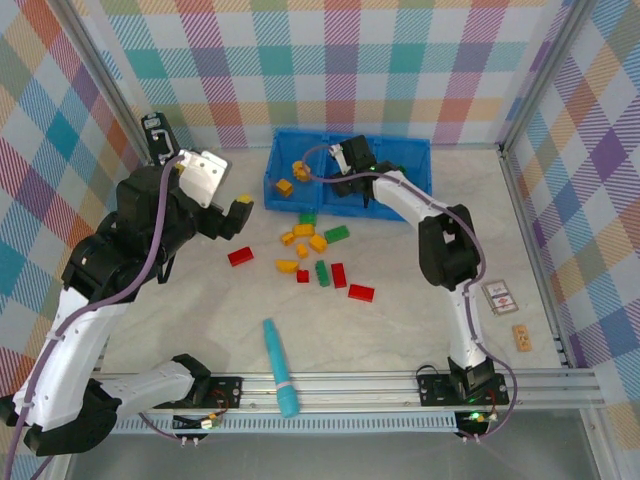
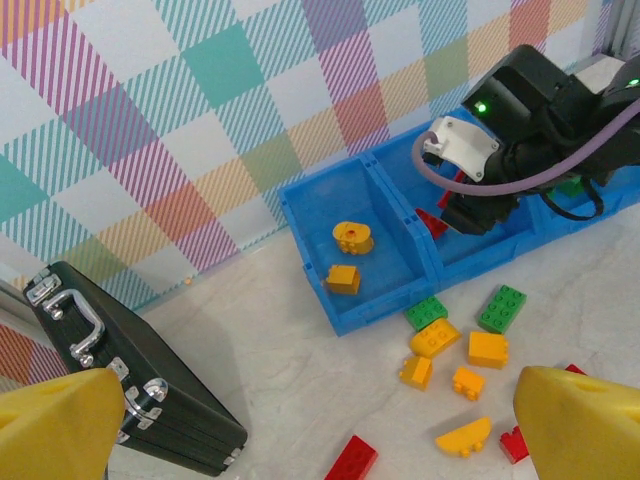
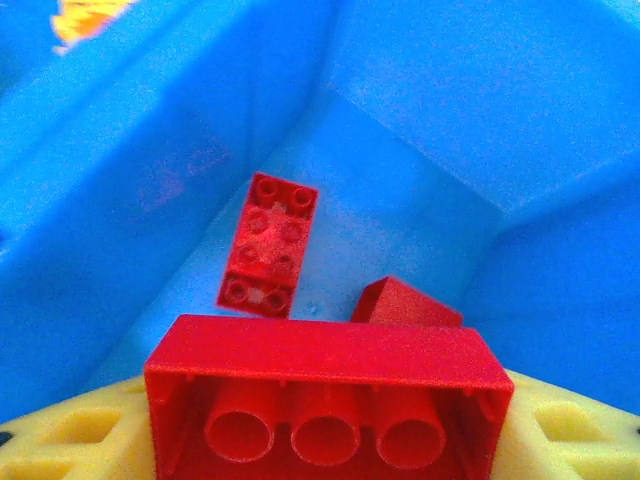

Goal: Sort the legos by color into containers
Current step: Place the lego in the container.

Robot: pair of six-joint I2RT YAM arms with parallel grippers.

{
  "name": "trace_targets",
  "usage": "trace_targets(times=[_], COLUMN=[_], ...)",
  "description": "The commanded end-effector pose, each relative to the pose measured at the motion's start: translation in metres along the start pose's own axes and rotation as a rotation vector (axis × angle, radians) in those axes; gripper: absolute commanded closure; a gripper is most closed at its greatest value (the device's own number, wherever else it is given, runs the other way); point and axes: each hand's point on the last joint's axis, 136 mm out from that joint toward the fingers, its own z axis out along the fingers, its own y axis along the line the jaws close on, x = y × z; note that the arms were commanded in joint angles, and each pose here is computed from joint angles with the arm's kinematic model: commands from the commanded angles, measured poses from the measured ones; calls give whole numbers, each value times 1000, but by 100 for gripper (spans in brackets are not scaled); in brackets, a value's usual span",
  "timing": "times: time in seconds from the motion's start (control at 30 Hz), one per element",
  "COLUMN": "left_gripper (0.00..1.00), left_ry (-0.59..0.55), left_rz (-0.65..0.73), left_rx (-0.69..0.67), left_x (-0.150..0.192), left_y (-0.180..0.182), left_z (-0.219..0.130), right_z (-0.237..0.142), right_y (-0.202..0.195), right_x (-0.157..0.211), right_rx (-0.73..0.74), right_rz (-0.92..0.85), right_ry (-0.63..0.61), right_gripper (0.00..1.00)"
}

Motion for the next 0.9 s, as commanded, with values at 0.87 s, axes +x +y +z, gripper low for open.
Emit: trace_targets(times=[0.87], left_gripper=[0], left_ry=[20], left_rz=[26], left_rx=[-10], left_x=[-9], left_y=[0], left_z=[10], right_z=[16], right_y=[-6], right_x=[-38], right_rx=[-39], right_rz=[-97], right_ry=[-66], right_gripper=[38])
